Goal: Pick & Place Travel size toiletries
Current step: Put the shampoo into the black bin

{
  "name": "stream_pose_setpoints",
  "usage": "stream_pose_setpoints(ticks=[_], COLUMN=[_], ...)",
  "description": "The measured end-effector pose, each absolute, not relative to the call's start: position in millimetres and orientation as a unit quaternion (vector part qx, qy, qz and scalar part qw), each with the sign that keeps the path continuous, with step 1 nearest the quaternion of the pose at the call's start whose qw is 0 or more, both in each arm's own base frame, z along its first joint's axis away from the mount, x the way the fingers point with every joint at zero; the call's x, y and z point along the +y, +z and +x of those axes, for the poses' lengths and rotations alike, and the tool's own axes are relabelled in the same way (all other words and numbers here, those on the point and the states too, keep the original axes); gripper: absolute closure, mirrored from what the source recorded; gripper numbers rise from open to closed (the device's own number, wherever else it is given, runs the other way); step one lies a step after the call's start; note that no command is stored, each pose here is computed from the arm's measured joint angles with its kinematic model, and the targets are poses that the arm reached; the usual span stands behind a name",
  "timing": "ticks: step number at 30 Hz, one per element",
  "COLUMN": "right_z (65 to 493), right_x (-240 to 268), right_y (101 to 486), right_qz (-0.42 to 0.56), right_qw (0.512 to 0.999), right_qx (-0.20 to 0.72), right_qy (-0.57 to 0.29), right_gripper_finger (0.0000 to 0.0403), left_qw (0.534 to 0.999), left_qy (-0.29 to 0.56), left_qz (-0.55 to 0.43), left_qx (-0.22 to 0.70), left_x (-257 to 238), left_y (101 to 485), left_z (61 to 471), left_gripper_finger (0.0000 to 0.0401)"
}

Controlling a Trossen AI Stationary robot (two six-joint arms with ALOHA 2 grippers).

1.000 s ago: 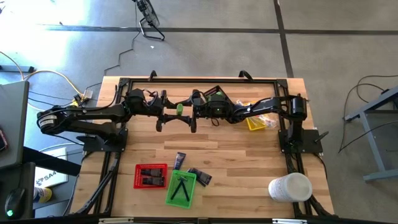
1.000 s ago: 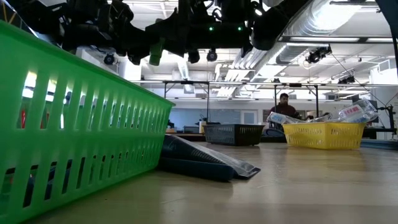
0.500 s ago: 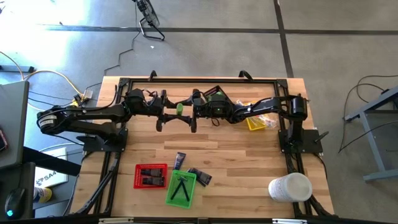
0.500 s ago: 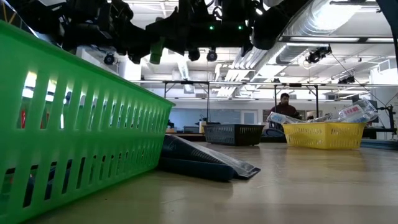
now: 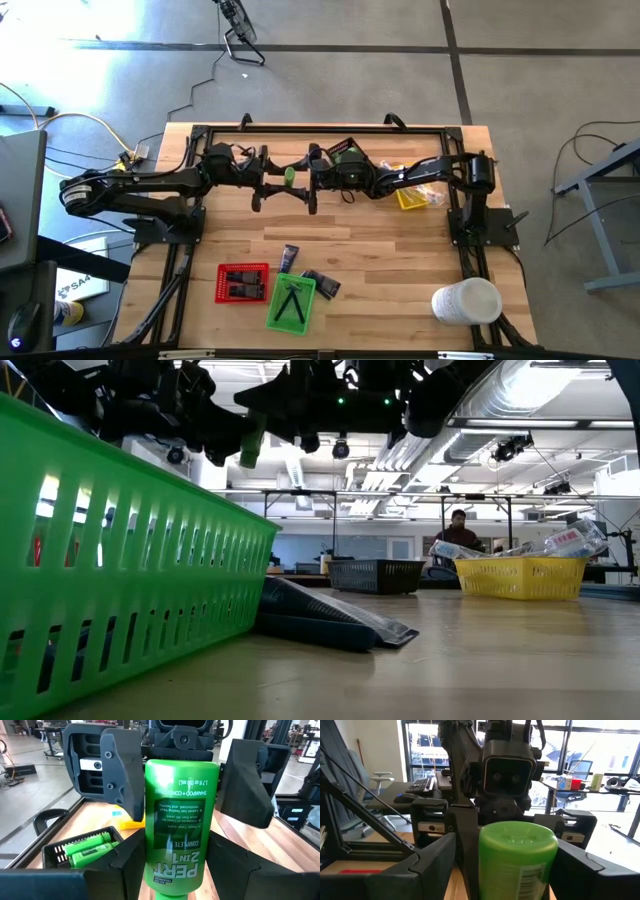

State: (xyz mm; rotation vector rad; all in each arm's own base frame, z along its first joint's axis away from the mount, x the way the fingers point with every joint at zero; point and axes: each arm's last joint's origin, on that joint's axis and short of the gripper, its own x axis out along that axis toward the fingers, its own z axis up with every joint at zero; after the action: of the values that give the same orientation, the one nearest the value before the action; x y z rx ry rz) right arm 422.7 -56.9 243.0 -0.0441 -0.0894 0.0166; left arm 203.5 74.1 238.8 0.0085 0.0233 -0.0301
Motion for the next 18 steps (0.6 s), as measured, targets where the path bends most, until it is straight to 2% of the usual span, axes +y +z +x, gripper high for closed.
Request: stream_pose_setpoints(ticks=[5, 18], right_z=[422.7, 422.7], right_x=[-56.9, -57.2], right_y=[242.6, 242.4], right_qz=[-0.021, -0.020], right_qw=[0.999, 0.999], right_qx=[-0.042, -0.041], right_qy=[0.008, 0.005], right_gripper_finger=[0.0145, 0.0204], left_qw=[1.000, 1.000], left_qy=[-0.015, -0.017], left_qz=[0.006, 0.006], left_qx=[0.011, 0.011], left_x=[74.1, 73.9], left_y=[238.8, 238.8], left_z=[203.5, 203.6], left_gripper_finger=[0.0221, 0.0221])
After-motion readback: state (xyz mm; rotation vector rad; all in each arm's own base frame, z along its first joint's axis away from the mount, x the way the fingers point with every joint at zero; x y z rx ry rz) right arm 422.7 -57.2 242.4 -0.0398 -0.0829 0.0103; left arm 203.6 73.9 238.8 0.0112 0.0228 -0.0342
